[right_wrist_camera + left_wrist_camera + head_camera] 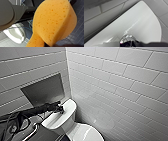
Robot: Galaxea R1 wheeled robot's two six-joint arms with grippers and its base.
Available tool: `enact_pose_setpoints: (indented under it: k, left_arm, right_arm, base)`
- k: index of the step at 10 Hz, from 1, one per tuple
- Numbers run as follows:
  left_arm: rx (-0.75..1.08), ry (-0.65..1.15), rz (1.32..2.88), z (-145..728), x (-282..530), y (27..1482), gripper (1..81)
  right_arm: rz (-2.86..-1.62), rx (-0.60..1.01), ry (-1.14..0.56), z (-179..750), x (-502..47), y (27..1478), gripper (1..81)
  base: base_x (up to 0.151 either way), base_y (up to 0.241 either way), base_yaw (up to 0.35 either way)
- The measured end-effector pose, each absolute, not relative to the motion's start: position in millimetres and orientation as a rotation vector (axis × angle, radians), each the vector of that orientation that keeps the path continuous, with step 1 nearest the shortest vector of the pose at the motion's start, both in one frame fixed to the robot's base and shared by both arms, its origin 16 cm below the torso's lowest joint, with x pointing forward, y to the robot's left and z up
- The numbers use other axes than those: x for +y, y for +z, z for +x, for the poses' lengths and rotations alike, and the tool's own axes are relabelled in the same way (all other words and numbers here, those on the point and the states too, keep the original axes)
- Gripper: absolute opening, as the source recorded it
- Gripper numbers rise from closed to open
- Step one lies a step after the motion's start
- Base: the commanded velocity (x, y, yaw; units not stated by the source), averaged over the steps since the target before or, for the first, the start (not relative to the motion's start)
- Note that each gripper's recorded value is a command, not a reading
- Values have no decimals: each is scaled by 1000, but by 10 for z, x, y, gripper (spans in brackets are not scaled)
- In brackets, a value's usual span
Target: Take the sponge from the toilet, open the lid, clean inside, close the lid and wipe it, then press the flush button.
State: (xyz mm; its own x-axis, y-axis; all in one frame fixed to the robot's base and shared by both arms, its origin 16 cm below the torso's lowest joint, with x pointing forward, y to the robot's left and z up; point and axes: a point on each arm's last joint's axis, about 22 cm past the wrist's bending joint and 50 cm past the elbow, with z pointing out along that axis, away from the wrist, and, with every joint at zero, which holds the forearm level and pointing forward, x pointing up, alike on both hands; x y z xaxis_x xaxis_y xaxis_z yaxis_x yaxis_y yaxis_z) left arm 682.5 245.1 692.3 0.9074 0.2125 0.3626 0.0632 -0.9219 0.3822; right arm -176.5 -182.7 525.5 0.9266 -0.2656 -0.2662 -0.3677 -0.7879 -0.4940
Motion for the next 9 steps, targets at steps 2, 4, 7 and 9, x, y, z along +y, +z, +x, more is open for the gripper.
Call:
enact_pose_setpoints:
  k: [2,4,7,9]
  left_arm:
    - [200,568,2720,6765,2507,6829,10]
    - [195,583,2721,6780,2513,6815,10]
    - [165,587,2720,6796,2351,6781,10]
    - [130,607,2725,6773,2296,6696,10]
  right_arm:
    - [-2531,450,245,-1769,-1854,5242,10]
    - [-2528,451,246,-1770,-1836,5243,10]
    - [-2527,452,246,-1769,-1829,5244,10]
    - [-2519,453,244,-1759,-1763,5246,10]
  base:
    - [0,0,0]
    - [0,0,0]
    - [0,0,0]
    - [0,0,0]
